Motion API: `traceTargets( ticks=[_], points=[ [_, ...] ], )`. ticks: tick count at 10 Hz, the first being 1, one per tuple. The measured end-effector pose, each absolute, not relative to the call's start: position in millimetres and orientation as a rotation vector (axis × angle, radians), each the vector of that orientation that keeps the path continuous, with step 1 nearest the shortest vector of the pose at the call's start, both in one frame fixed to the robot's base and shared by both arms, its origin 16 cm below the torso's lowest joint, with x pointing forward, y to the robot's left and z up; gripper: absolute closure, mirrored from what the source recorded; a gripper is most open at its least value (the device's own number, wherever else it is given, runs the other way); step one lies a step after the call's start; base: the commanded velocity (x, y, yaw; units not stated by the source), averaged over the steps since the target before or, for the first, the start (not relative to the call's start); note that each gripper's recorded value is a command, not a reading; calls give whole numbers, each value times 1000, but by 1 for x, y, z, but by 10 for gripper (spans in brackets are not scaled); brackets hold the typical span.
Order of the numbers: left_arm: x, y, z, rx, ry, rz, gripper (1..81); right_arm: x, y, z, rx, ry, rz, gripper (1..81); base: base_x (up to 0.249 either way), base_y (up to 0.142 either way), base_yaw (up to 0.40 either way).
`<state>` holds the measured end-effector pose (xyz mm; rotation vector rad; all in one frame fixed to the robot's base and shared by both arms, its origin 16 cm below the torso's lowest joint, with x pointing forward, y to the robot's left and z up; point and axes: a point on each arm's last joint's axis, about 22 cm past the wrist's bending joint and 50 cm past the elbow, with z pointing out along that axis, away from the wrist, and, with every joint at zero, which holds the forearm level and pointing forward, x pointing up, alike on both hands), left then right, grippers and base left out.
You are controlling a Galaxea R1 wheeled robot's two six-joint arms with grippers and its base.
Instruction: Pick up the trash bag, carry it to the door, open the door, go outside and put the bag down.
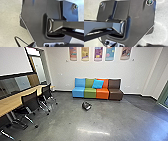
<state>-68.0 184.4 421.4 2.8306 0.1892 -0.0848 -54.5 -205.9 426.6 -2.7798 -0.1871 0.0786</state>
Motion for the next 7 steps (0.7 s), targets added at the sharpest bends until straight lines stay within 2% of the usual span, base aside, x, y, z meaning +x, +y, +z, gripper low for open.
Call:
traceTargets(
  ticks=[6, 7],
  points=[
    [-68, 186, 421, 2833, 189, -85, 10, -54, -206, 427, -2780, -187, 80, 10, 165, 74, 0],
    [-68, 187, 421, 2834, 189, -85, 10, -55, -205, 427, -2779, -188, 86, 10, 154, 0, 0]
  ],
)
